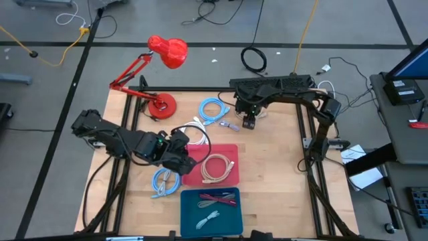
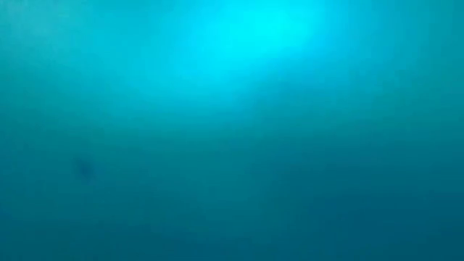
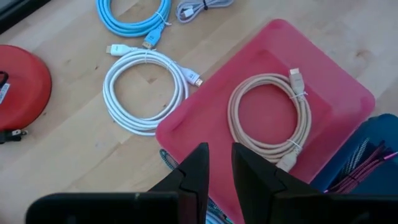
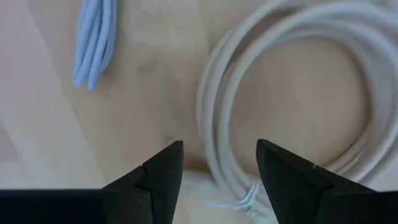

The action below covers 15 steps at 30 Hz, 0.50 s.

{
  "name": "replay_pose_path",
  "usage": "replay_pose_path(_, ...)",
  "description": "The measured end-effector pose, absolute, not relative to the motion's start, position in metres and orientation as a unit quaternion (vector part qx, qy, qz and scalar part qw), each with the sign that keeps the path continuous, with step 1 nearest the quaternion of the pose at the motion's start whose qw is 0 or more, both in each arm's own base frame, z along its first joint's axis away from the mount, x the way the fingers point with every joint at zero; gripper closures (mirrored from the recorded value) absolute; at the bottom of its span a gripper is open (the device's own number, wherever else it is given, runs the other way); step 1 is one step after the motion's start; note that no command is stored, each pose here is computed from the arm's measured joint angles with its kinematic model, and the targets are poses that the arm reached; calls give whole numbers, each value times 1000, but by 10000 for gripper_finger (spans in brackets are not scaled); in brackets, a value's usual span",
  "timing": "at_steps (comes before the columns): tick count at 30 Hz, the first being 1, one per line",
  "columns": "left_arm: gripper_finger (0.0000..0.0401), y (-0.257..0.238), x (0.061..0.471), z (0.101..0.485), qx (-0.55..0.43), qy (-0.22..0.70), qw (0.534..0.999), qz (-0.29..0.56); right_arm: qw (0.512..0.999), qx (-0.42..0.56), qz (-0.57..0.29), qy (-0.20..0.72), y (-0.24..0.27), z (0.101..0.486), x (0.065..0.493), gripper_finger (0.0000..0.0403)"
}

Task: Pick & Place USB Port
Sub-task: Put the light brown HDMI cable into the red bin

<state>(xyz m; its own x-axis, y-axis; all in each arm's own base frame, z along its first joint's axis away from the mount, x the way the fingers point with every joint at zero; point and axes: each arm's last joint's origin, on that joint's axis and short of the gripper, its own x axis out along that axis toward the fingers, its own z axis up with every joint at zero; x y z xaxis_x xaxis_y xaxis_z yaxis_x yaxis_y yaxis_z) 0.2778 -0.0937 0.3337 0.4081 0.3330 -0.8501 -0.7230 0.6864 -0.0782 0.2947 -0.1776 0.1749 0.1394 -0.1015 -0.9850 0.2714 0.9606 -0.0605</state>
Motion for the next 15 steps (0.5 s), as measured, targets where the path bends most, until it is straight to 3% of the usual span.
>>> replay_pose_path(15,329,-96,274,333,-217,447,804,328,758,110,-120,632,-177,142,275,204)
